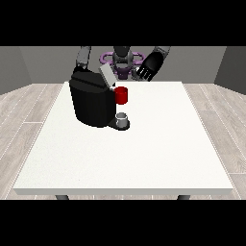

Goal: Insert the coffee pod into the coffee machine and close the lid

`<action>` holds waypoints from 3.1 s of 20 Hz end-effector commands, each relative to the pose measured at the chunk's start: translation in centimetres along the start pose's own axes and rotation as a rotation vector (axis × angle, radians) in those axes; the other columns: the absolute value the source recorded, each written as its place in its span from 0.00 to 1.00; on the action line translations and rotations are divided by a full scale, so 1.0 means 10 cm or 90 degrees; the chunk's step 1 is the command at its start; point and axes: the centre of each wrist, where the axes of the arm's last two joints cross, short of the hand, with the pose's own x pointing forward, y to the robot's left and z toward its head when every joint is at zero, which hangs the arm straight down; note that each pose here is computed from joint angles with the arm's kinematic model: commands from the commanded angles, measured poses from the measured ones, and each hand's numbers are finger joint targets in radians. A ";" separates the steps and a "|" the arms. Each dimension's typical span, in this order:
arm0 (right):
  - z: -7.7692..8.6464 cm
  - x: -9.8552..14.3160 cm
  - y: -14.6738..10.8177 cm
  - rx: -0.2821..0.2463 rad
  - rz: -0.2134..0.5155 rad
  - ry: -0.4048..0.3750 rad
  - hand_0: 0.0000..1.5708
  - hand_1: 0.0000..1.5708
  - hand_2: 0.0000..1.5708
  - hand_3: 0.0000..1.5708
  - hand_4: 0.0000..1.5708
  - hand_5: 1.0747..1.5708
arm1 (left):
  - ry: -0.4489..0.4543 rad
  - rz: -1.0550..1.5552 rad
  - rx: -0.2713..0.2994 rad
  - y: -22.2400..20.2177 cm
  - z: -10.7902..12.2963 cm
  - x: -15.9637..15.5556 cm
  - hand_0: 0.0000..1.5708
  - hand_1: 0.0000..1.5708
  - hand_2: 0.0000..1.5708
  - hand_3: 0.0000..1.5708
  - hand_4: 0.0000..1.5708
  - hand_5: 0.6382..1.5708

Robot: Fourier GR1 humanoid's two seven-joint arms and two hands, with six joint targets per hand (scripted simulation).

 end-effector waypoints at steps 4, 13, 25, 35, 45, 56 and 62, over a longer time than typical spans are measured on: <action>0.09 0.14 0.25 0.030 -0.039 -0.051 0.00 0.00 0.00 0.00 0.00 1.00 | 0.000 0.073 0.030 0.58 0.07 0.03 0.78 0.78 0.81 0.82 0.32 1.00; -0.10 0.55 -0.06 0.024 -0.025 -0.105 0.00 0.00 0.00 0.00 0.00 1.00 | 0.032 0.048 0.103 1.05 0.11 0.24 0.77 0.77 0.81 0.80 0.31 1.00; -0.30 0.84 -0.29 -0.035 -0.018 -0.154 0.00 0.00 0.00 0.00 0.00 1.00 | -0.012 0.012 0.127 1.20 0.10 0.40 0.76 0.76 0.81 0.78 0.30 1.00; -0.38 0.84 -0.29 -0.063 -0.032 -0.153 0.00 0.00 0.00 0.00 0.10 1.00 | -0.019 -0.007 0.125 1.23 0.03 0.59 0.77 0.77 0.80 0.78 0.27 1.00; -0.37 0.97 -0.28 -0.038 -0.027 -0.178 0.00 0.00 0.00 0.00 0.06 1.00 | -0.005 -0.002 0.165 1.56 0.20 0.50 0.77 0.77 0.80 0.76 0.27 1.00; -0.32 0.81 -0.23 -0.045 -0.022 -0.145 0.00 0.00 0.00 0.00 0.00 1.00 | -0.036 -0.013 0.175 1.33 0.08 0.50 0.75 0.75 0.76 0.74 0.22 1.00; -0.32 0.75 -0.32 -0.043 -0.038 -0.137 0.00 0.00 0.00 0.00 0.00 1.00 | -0.003 -0.115 0.172 1.33 0.15 0.39 0.77 0.77 0.78 0.70 0.00 1.00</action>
